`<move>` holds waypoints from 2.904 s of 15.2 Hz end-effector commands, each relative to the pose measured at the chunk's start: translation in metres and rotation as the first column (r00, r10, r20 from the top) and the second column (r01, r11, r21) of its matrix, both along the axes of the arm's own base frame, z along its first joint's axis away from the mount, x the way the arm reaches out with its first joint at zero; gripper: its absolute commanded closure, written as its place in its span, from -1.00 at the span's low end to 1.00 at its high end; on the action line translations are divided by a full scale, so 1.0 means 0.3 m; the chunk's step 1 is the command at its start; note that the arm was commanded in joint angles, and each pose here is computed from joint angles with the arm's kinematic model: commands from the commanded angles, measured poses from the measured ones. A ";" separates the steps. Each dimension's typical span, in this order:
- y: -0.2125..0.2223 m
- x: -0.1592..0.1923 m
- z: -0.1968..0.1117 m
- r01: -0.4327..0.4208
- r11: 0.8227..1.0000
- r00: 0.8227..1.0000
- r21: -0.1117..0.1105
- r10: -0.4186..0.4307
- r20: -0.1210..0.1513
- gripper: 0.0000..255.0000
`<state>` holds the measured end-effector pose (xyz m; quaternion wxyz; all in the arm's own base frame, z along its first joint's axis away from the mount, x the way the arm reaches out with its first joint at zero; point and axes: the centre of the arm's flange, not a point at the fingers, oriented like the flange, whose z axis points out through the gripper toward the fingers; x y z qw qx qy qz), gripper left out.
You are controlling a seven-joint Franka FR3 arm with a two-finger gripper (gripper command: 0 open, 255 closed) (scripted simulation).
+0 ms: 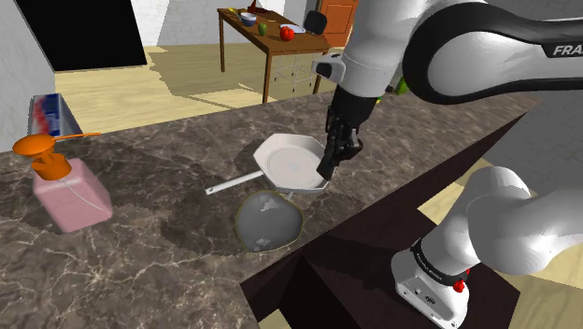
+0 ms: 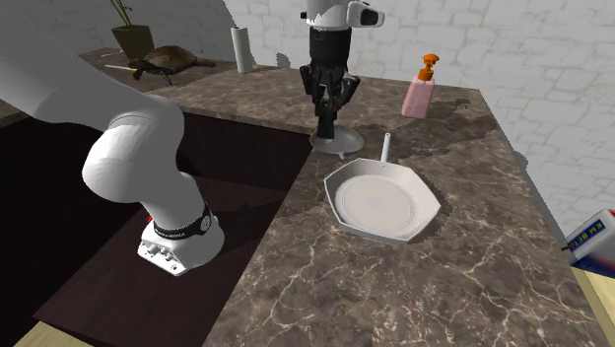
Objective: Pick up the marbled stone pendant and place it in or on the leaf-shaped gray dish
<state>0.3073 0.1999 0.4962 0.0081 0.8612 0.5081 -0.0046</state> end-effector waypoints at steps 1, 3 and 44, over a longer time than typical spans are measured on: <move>0.083 0.009 0.004 0.001 1.000 1.000 0.001 -0.001 -0.001 1.00; 0.171 0.019 0.008 0.001 1.000 1.000 0.001 -0.001 -0.001 1.00; 0.459 0.050 -0.152 0.001 1.000 1.000 0.001 -0.001 -0.001 -1.00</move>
